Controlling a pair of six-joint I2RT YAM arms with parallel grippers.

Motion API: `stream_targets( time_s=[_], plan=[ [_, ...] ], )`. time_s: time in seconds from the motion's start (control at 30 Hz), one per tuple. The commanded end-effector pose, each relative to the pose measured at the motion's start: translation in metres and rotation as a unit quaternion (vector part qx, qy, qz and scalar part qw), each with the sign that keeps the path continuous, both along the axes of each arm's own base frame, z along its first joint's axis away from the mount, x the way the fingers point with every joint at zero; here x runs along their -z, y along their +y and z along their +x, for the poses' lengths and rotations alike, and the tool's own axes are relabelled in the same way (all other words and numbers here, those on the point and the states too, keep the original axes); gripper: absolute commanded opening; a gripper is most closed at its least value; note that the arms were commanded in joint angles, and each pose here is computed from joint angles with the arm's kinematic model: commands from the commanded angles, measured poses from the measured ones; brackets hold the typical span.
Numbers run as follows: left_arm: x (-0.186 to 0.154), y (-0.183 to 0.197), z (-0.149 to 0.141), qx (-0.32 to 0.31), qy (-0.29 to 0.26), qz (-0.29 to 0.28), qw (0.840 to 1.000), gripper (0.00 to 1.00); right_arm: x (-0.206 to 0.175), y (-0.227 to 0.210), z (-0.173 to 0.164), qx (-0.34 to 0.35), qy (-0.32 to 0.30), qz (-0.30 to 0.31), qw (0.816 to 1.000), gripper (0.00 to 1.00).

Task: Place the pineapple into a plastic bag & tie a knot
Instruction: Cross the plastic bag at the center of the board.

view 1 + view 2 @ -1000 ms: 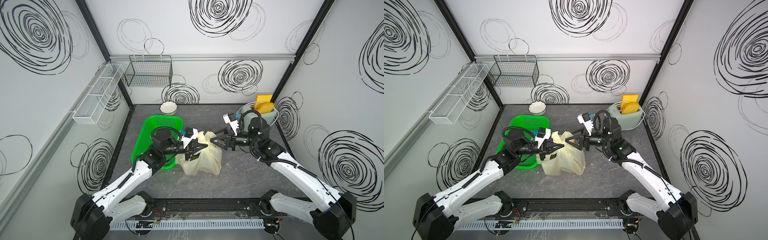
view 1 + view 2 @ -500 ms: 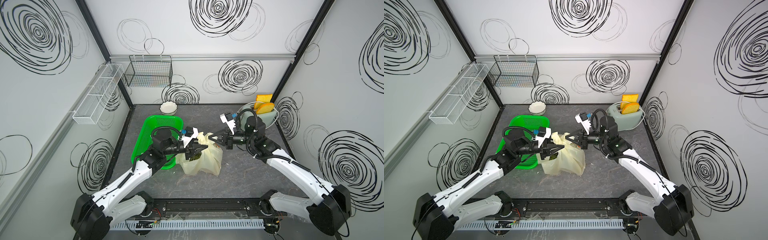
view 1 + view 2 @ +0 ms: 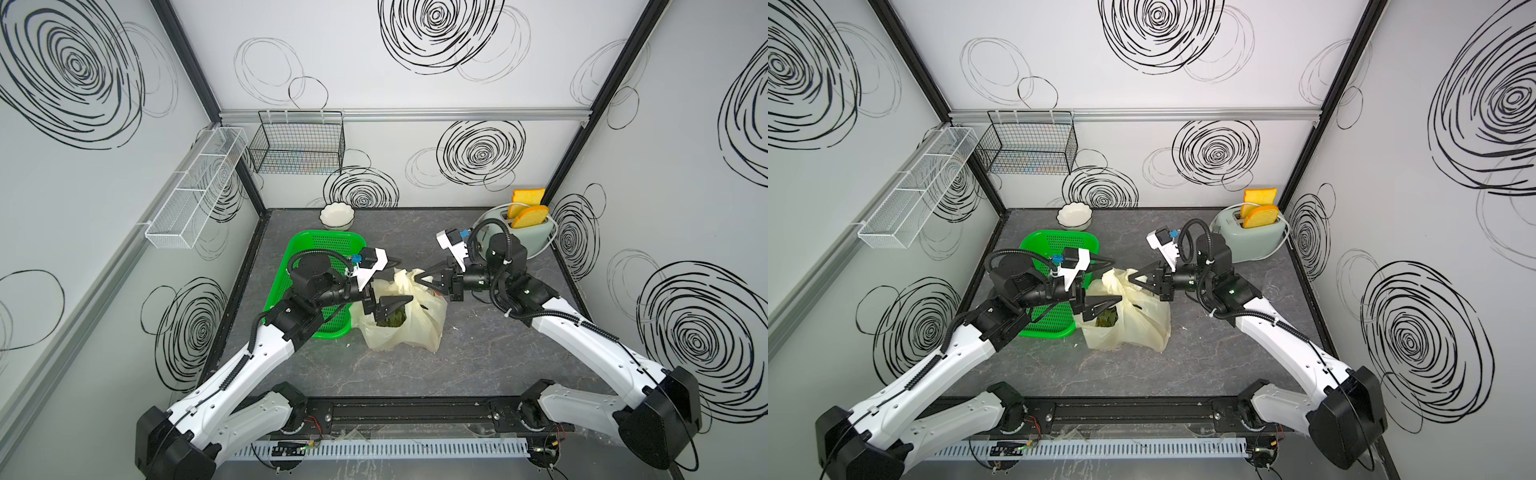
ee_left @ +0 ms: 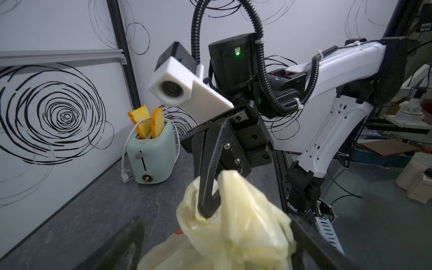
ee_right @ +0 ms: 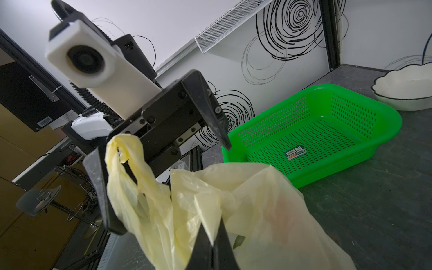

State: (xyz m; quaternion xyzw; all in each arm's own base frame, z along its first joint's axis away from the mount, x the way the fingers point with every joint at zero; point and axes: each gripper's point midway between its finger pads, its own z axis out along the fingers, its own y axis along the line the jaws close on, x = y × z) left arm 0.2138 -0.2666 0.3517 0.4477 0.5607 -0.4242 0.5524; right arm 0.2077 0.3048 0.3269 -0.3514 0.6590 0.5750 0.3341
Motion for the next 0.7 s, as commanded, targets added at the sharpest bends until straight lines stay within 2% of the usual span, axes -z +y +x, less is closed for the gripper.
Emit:
stream_targets(
  time_s=[0.0,0.13,0.43,0.67],
  plan=[
    [-0.032,-0.002,-0.020,0.041,-0.049,-0.020,0.998,0.99,-0.008,0.003,-0.002,-0.007,-0.016,0.003,1.000,0.00],
    [-0.028,-0.008,-0.022,0.060,-0.034,-0.004,0.998,0.92,-0.008,0.004,-0.001,-0.008,-0.016,0.001,1.000,0.00],
    [-0.014,-0.016,-0.024,0.086,-0.009,0.025,0.996,0.53,-0.010,0.004,-0.002,-0.007,-0.018,0.001,1.000,0.00],
    [-0.017,-0.015,-0.020,0.076,-0.024,0.023,0.997,0.10,-0.015,0.001,0.004,0.019,-0.028,-0.010,0.999,0.00]
  ],
)
